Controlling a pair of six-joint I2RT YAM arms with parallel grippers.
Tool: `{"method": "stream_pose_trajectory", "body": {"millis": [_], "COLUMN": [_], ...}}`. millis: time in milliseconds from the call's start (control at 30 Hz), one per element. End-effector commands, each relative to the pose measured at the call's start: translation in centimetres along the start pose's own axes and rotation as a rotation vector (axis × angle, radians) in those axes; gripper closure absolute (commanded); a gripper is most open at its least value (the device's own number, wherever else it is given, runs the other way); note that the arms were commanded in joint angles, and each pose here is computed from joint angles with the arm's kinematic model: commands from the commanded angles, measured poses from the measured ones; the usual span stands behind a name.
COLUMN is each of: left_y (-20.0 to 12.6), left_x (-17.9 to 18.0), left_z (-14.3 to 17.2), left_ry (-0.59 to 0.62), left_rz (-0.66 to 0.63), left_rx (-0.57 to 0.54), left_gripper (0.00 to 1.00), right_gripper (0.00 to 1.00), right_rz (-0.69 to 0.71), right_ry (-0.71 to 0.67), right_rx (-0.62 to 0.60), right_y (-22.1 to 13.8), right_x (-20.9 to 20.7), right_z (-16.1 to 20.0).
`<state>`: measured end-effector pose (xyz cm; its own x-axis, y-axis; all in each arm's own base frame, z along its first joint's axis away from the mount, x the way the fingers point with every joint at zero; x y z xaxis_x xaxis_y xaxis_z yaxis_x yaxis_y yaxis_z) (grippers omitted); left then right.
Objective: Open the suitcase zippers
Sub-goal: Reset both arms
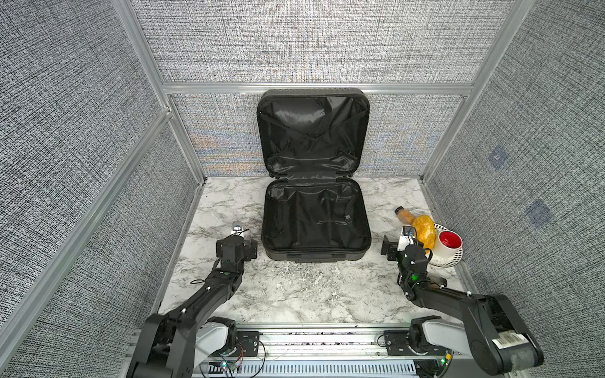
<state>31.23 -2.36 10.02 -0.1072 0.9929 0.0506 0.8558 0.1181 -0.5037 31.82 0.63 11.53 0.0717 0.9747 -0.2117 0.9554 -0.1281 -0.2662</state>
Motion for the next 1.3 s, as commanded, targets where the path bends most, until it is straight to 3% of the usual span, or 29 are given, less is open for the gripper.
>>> {"method": "stream_pose_trajectory", "body": {"millis": [0, 100, 200, 300, 400, 467, 567, 1267], "left_y": [0.6, 2.6, 5.0, 5.8, 5.7, 5.7, 5.6, 5.6], "left_x": [-1.4, -1.8, -1.3, -0.2, -0.1, -0.1, -0.1, -0.1], "left_z": [-4.6, -4.2, -3.5, -3.5, -3.5, -3.6, -3.5, -3.6], "left_ry": [0.030, 0.020, -0.034, -0.064, -0.069, -0.063, -0.061, -0.062], "left_rz": [0.095, 0.155, 0.131, 0.110, 0.110, 0.112, 0.113, 0.113], "left_rx": [-0.212, -0.203, -0.192, -0.100, -0.107, -0.107, -0.106, -0.108], "left_gripper": [0.01, 0.01, 0.00, 0.00, 0.01, 0.01, 0.01, 0.01], "right_gripper": [0.02, 0.02, 0.02, 0.02, 0.02, 0.02, 0.02, 0.02], "right_rz": [-0.054, -0.071, -0.056, -0.035, -0.067, -0.061, -0.093, -0.117], "right_ry": [0.006, -0.025, -0.006, 0.041, 0.039, 0.039, 0.018, 0.000], "right_rx": [-0.187, -0.207, -0.225, -0.250, -0.125, -0.198, -0.152, -0.208], "right_y": [-0.1, 0.5, 0.8, 1.2, 3.7, 2.5, 3.3, 2.1], "right_x": [0.2, 0.3, -0.4, -1.3, -1.0, -1.1, -0.5, 0.0], "right_z": [-3.7, -4.1, -3.5, -2.4, -1.7, -2.2, -2.1, -2.3]}}
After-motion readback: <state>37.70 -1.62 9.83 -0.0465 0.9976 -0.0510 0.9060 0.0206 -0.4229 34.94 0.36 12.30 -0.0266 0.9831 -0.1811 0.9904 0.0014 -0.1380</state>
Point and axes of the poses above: each gripper's point midway between its finger pads, its own y axis out along the fingers, its own x axis along the line the jaws close on, z = x × y, the point moved 2 cm from there along -y, back along the fingers, and after that the axes turned 9 degrees about -y, right-handed, at the moved point
